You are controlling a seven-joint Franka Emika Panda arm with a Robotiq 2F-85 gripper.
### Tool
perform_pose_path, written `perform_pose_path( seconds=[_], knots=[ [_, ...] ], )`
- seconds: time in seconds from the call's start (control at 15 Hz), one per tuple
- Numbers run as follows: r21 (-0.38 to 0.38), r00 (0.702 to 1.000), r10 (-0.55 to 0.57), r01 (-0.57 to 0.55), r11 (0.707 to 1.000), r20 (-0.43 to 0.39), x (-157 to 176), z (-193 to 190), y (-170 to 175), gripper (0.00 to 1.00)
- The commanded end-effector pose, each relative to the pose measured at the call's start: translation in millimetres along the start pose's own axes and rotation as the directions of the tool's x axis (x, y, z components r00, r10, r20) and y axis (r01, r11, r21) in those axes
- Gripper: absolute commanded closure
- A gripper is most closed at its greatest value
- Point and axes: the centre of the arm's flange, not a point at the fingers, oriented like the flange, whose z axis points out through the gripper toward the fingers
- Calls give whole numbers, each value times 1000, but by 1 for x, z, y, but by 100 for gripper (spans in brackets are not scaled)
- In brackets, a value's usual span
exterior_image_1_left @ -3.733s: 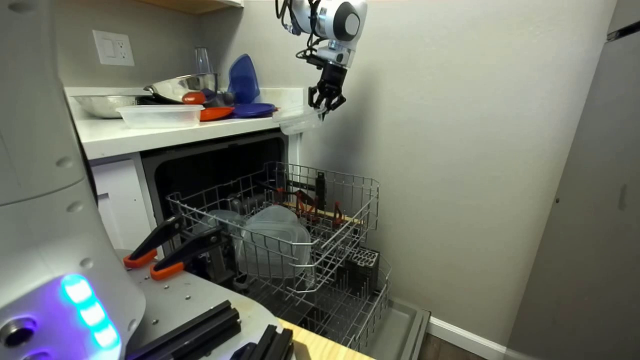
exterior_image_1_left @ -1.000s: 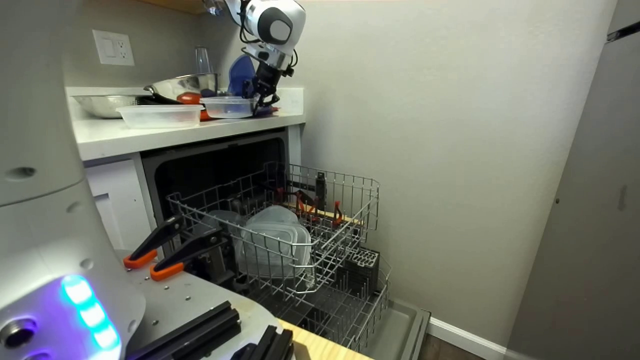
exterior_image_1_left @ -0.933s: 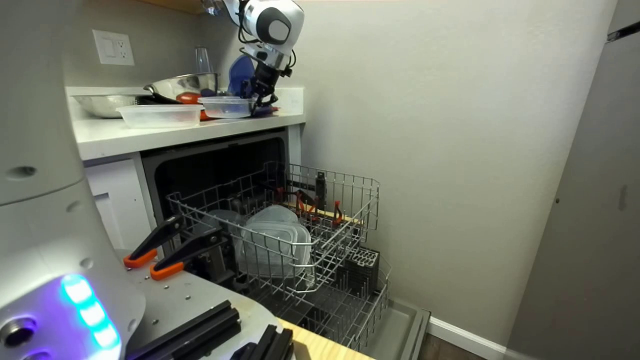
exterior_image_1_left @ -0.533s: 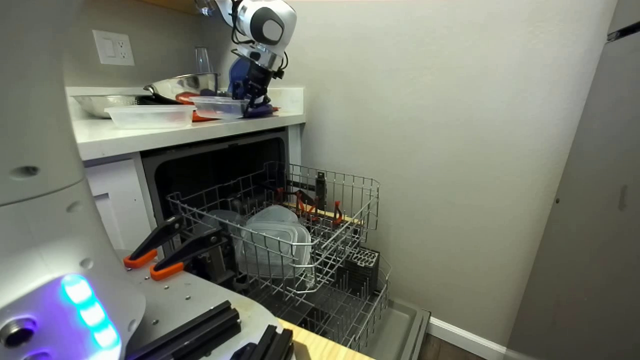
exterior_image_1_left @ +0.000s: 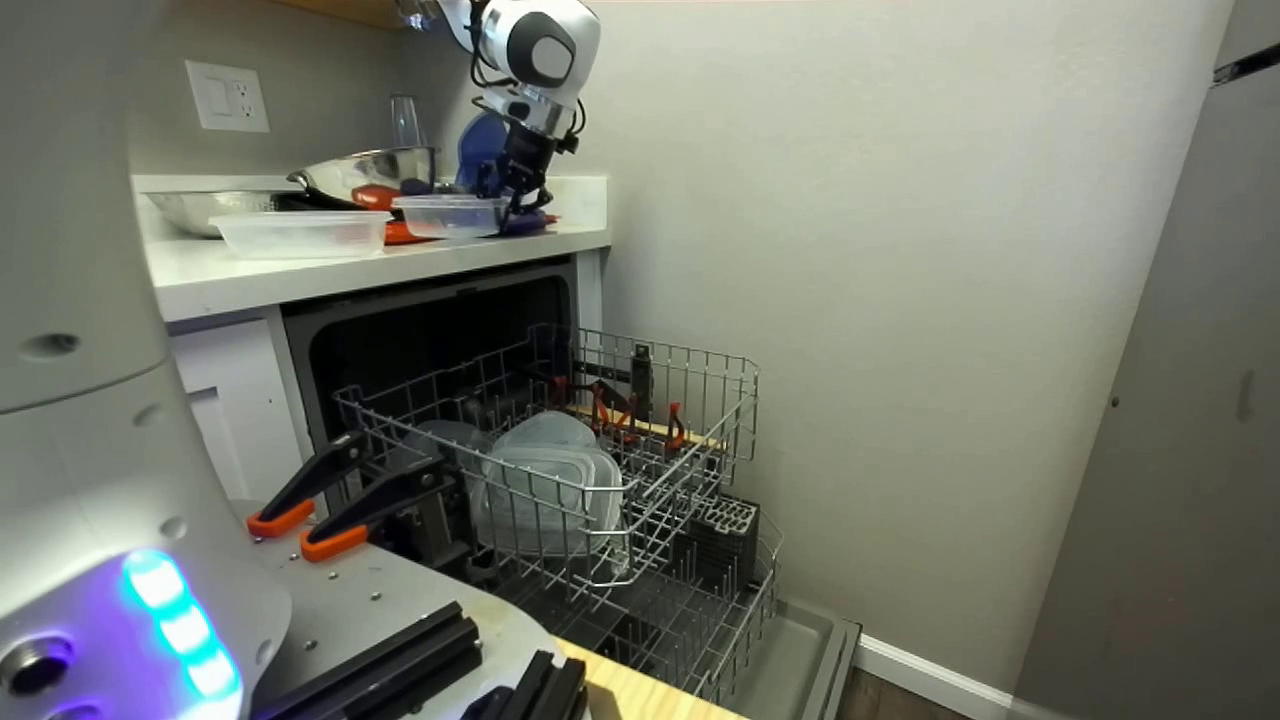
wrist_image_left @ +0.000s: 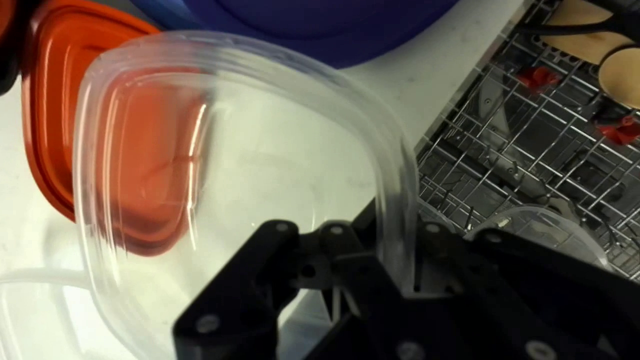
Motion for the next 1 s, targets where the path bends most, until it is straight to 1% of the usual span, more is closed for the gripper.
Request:
perform_pose_path(
  seconds=[0.0,0.2,0.4,0.93],
  knots=[
    [27,998,29,-31,999,54,7,-6,-5,99],
    [56,998,22,-25,998,54,6,0,-4,99],
    [68,998,13,-17,998,53,6,6,0,99],
    [79,999,1,-5,997,48,3,11,9,99]
  ],
)
